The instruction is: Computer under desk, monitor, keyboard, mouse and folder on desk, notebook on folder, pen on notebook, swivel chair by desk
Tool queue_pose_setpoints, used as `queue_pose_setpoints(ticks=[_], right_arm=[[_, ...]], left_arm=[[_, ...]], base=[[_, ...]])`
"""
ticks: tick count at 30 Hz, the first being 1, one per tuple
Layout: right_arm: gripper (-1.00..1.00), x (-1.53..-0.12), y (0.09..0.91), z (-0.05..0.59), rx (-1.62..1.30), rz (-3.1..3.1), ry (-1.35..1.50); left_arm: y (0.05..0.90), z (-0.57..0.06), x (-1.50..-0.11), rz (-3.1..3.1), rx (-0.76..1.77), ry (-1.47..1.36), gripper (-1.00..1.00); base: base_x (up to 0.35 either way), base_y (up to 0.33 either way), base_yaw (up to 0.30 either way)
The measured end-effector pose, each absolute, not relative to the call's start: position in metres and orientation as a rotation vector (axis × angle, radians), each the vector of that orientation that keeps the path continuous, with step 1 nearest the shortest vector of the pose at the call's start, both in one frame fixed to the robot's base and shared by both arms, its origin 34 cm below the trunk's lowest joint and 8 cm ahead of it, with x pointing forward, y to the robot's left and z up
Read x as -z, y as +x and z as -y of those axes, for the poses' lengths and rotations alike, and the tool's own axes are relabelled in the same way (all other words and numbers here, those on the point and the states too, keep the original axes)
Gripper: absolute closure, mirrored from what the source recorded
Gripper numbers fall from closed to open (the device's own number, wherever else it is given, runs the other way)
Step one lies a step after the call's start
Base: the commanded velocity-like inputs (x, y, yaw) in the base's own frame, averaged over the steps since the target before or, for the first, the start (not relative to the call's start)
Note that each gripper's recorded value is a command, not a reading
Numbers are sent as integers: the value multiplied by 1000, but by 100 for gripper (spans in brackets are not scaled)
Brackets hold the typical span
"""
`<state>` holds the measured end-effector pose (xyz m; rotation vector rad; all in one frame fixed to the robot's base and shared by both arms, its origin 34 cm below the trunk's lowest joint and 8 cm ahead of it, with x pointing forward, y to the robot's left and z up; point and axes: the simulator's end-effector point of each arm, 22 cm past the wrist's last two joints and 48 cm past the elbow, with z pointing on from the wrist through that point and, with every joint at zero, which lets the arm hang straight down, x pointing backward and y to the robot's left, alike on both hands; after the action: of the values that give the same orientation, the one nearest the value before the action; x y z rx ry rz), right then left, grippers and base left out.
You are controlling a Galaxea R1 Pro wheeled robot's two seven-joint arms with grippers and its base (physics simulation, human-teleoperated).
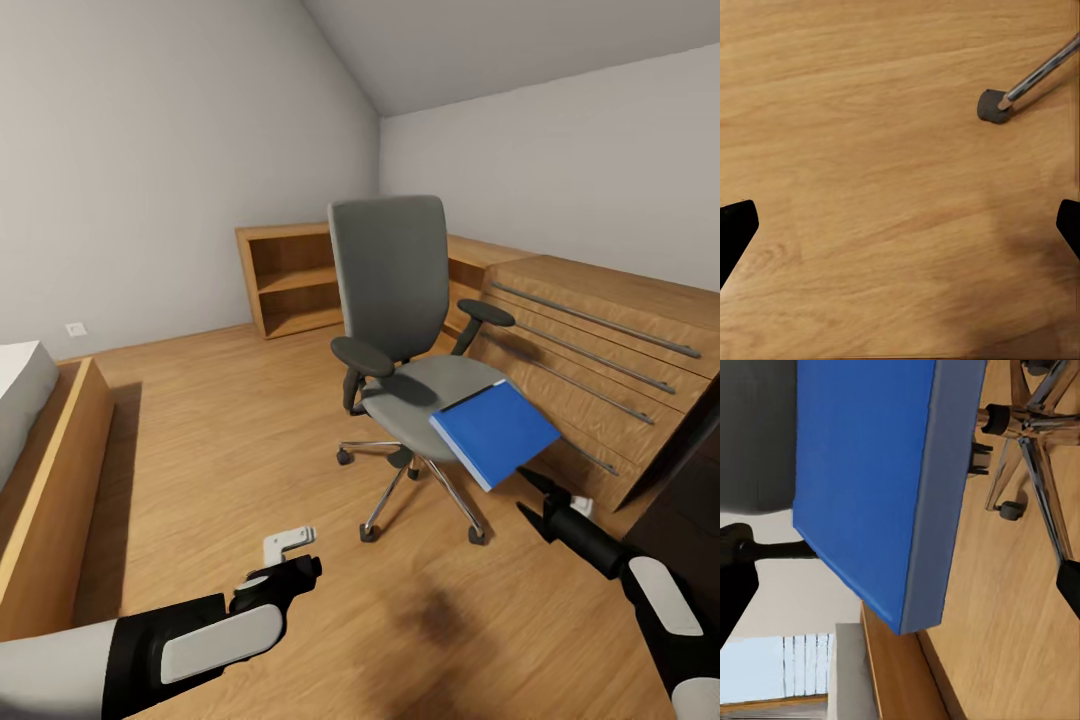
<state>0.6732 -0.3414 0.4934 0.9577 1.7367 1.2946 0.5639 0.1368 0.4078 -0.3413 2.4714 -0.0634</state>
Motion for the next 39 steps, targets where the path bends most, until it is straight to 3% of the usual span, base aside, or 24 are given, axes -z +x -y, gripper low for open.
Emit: queue_pose_setpoints(ticks=[39], right_arm=[[-100, -467, 671, 346, -1407, -1655, 1007]], left_arm=[[532, -102, -372, -2582, 118, -266, -100]], base=[[0, 0, 0]])
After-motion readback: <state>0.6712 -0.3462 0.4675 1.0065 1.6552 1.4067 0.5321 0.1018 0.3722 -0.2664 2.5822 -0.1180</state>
